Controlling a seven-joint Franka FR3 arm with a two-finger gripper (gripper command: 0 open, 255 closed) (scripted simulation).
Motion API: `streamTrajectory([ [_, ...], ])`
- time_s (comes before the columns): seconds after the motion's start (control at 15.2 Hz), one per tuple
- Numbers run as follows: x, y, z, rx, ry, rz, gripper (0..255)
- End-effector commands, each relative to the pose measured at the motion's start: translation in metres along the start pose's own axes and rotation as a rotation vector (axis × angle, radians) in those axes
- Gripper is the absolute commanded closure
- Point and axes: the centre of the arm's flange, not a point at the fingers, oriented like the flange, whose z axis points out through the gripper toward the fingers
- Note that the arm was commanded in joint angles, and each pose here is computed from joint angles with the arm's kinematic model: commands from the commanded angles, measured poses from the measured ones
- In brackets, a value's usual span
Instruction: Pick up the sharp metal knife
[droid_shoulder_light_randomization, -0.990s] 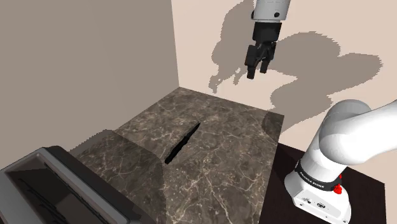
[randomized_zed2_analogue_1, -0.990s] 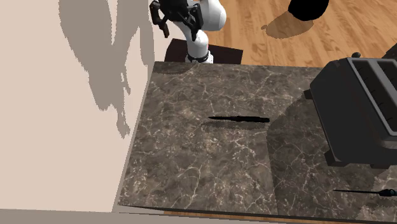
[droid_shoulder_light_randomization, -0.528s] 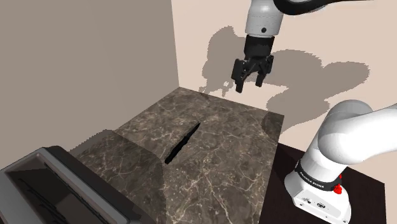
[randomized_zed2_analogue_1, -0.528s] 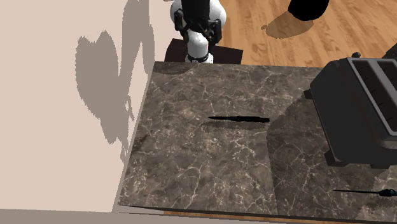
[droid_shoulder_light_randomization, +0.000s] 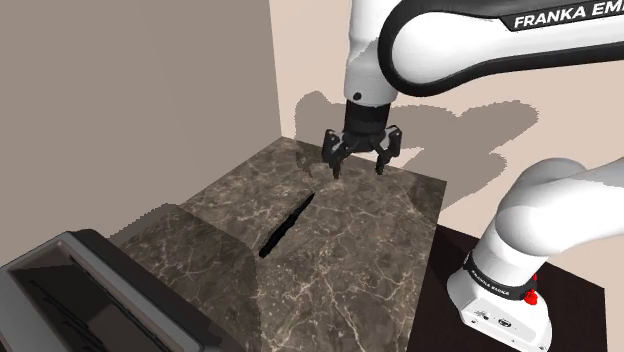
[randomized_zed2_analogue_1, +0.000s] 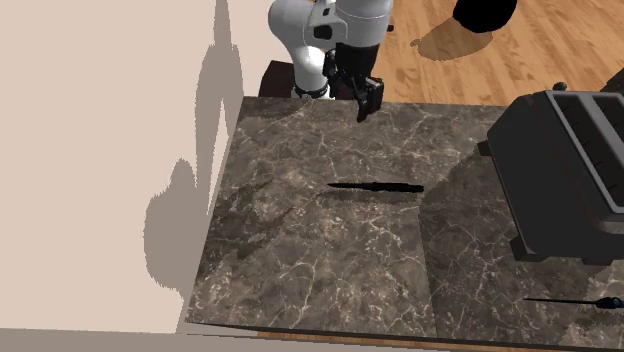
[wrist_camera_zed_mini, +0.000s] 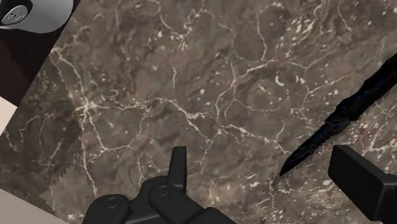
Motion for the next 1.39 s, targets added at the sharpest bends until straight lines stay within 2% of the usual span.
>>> streamTrajectory([
  [0.0, -0.007, -0.024, 0.015, -0.007, 0.014, 0.107, 0],
  [0.33, -0.012, -0.084, 0.051, -0.031, 0.051, 0.353, 0],
  [0.73, 0.002, -0.153, 0.097, -0.059, 0.096, 0.648, 0],
  [0.79, 0.004, -0.158, 0.100, -0.061, 0.099, 0.669, 0],
  [1.32, 0.003, -0.157, 0.140, -0.061, 0.099, 0.669, 0],
])
